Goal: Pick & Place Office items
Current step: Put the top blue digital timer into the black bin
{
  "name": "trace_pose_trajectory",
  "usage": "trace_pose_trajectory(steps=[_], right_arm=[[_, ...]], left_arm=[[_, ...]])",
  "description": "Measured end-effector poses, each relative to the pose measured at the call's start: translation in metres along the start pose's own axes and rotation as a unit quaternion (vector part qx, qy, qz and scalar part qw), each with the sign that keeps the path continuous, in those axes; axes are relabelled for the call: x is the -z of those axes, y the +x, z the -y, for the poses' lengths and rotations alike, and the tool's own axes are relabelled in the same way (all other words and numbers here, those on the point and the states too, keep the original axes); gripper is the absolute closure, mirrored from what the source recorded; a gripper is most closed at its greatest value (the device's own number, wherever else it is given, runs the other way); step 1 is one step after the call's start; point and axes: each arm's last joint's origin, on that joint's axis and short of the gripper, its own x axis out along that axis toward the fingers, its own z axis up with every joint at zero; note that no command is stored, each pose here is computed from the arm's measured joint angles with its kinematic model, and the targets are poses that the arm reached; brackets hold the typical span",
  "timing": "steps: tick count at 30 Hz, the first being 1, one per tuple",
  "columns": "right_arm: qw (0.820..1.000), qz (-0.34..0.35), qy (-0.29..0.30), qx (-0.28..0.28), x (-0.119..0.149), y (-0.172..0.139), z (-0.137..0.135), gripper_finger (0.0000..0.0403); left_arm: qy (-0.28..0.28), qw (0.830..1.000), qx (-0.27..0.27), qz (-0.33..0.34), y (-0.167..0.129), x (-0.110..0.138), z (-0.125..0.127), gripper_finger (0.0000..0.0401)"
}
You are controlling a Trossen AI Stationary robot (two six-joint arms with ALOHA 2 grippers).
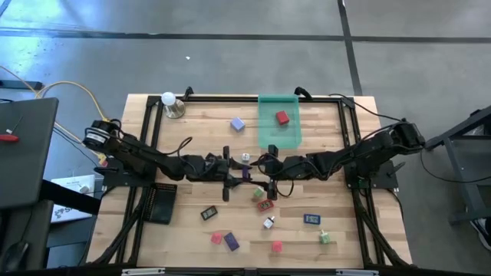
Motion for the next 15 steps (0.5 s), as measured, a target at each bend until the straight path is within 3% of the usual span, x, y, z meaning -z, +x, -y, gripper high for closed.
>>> trace_pose_trajectory(steps=[3, 9, 15], right_arm=[[1.0, 0.004, -0.002, 0.009, -0.001, 0.0, 0.001, 0.0108], [0.995, 0.008, -0.015, 0.096, -0.001, -0.002, 0.0, 0.0104], [0.993, 0.009, -0.02, 0.117, -0.001, -0.003, -0.001, 0.0104]], left_arm=[[-0.013, 1.0, -0.001, -0.013, -0.004, -0.004, -0.001, 0.0255], [-0.072, 0.995, 0.008, -0.062, -0.021, -0.015, 0.006, 0.0255], [-0.095, 0.991, 0.009, -0.088, -0.048, -0.032, 0.022, 0.0255]])
